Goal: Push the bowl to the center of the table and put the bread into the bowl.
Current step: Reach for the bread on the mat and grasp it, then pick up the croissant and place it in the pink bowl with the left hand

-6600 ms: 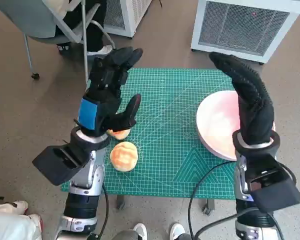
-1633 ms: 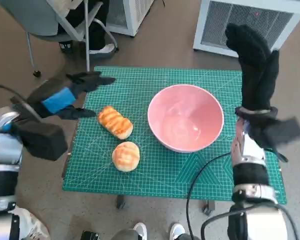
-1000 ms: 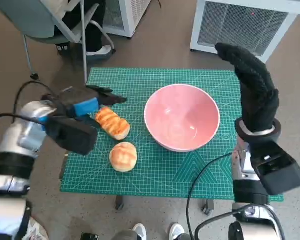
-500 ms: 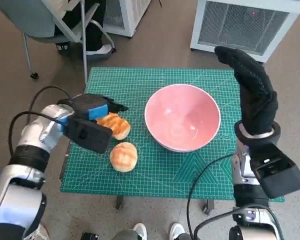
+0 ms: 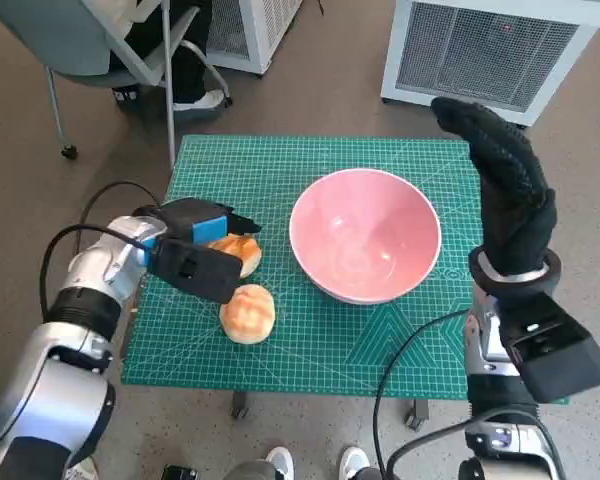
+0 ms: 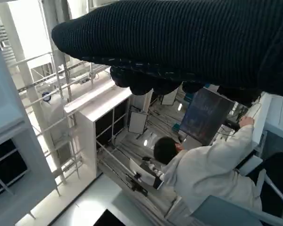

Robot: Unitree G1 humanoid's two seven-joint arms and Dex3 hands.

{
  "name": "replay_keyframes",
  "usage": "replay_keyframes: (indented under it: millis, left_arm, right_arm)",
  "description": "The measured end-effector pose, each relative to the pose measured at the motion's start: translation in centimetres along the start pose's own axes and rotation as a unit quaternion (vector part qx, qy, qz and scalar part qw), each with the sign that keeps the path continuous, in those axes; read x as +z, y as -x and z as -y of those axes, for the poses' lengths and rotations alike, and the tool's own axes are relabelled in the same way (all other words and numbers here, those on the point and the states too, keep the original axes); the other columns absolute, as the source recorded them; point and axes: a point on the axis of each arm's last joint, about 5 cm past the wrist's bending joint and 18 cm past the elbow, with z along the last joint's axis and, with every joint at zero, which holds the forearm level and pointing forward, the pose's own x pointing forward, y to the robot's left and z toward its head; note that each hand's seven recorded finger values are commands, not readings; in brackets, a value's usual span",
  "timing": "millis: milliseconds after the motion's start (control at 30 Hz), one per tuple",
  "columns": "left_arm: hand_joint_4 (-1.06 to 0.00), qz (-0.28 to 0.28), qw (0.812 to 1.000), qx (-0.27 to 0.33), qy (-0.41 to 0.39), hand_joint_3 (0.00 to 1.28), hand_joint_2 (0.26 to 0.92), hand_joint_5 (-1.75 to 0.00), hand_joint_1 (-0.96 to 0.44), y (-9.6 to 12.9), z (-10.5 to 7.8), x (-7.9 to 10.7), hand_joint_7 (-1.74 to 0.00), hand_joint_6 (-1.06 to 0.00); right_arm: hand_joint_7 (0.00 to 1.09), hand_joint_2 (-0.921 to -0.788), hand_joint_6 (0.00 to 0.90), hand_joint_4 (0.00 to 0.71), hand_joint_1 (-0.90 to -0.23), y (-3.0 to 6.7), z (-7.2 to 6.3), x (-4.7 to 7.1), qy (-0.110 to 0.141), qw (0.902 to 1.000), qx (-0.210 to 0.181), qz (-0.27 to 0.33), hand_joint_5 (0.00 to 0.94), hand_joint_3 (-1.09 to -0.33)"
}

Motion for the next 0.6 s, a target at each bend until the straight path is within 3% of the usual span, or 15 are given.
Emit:
replay_keyframes:
  millis: [33, 67, 100, 133, 167, 267, 400, 600]
  left_arm:
    - [-0.71, 0.000, 1.000, 0.002, -0.002, 0.09, 0.910, -0.11, -0.15, -0.05, 0.08, 0.04, -0.56, -0.69]
    - [-0.76, -0.001, 1.000, 0.004, -0.005, 0.14, 0.914, -0.13, -0.22, -0.10, 0.14, 0.07, -0.86, -0.62]
    - [-0.73, -0.001, 1.000, 0.006, -0.006, 0.14, 0.915, -0.37, -0.18, -0.12, 0.19, 0.08, -0.93, -0.60]
    - [-0.67, -0.001, 1.000, 0.010, -0.006, 0.15, 0.917, -0.71, -0.11, -0.13, 0.23, 0.07, -1.05, -0.56]
    - [-0.65, -0.002, 1.000, 0.013, -0.006, 0.16, 0.919, -0.94, -0.07, -0.12, 0.26, 0.05, -1.11, -0.54]
    - [-0.63, 0.000, 1.000, 0.021, -0.006, 0.15, 0.920, -1.19, -0.02, -0.07, 0.29, -0.02, -1.17, -0.53]
    - [-0.62, 0.007, 1.000, 0.026, -0.008, 0.14, 0.920, -1.26, 0.00, 0.03, 0.26, -0.07, -1.19, -0.55]
    - [-0.60, 0.019, 0.999, 0.035, 0.001, 0.13, 0.920, -1.24, 0.00, 0.42, -0.05, -0.36, -1.24, -0.58]
  right_arm:
    - [0.74, -0.921, 0.012, 0.384, -0.508, 0.01, -0.01, 0.01, 0.000, 1.0000, -0.001, 0.000, 0.019, -0.683]
    - [0.75, -0.921, 0.011, 0.384, -0.509, 0.01, -0.01, 0.03, 0.000, 1.0000, -0.002, 0.000, 0.019, -0.683]
    - [0.75, -0.921, 0.011, 0.384, -0.510, 0.02, -0.02, 0.04, 0.000, 1.0000, -0.002, 0.001, 0.019, -0.683]
    - [0.75, -0.921, 0.011, 0.384, -0.511, 0.02, -0.04, 0.05, 0.000, 1.0000, -0.002, 0.001, 0.018, -0.683]
    - [0.75, -0.921, 0.010, 0.384, -0.512, 0.02, -0.04, 0.07, 0.000, 1.0000, -0.002, 0.001, 0.018, -0.682]
    - [0.75, -0.921, 0.009, 0.385, -0.513, 0.01, -0.05, 0.09, 0.000, 1.0000, -0.004, 0.002, 0.018, -0.682]
    - [0.75, -0.921, 0.009, 0.385, -0.512, 0.03, -0.09, 0.10, -0.001, 1.0000, -0.004, 0.002, 0.018, -0.682]
    - [0.75, -0.921, 0.007, 0.385, -0.507, 0.14, -0.14, 0.08, -0.002, 1.0000, -0.004, -0.001, 0.017, -0.683]
